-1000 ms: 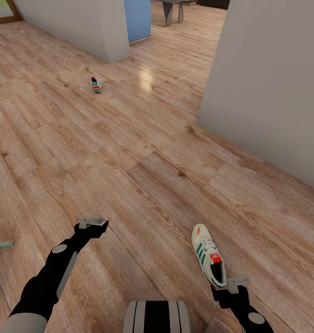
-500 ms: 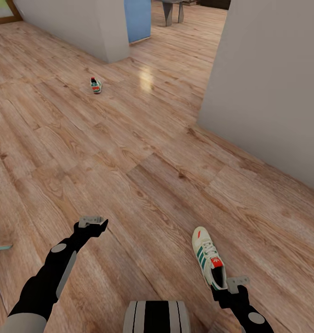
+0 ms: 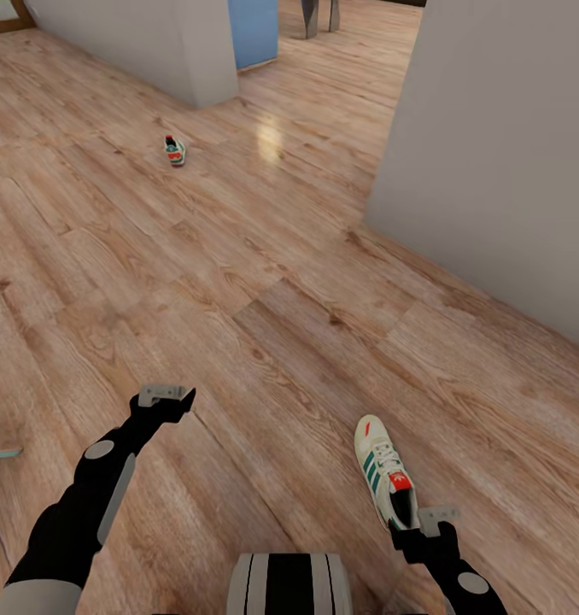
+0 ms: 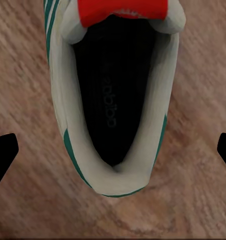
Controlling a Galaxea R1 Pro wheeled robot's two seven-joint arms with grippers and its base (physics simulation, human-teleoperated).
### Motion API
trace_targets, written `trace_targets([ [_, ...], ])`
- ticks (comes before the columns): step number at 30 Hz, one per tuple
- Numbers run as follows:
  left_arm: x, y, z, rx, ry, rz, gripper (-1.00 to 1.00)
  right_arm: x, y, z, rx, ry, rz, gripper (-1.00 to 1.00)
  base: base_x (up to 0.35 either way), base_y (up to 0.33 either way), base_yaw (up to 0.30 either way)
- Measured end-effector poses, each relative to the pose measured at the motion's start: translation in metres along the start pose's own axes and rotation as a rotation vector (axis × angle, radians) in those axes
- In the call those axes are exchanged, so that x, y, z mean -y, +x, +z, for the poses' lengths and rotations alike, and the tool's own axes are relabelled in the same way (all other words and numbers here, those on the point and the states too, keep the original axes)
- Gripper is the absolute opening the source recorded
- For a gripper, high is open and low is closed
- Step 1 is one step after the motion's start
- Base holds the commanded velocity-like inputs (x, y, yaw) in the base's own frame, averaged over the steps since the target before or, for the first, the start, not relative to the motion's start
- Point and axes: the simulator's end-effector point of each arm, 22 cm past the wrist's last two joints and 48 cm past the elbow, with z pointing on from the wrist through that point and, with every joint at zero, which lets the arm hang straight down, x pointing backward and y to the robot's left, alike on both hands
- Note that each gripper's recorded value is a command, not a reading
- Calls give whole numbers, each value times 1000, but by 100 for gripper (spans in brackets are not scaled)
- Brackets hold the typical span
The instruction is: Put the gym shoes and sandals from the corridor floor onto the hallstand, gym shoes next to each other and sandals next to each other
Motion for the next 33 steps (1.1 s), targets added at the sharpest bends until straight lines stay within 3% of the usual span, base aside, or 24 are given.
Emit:
trace_targets([
  [14, -11, 33, 14, -44, -20, -16, 100, -5, 34, 12, -72, -10, -2, 100, 0, 0, 0],
  [22, -12, 31, 14, -39, -24, -16, 100, -5, 34, 13, -73, -10, -2, 100, 0, 0, 0],
  [33, -11, 59, 24, -82, -22, -20, 100, -8, 57, 19, -120, -17, -3, 100, 0, 0, 0],
])
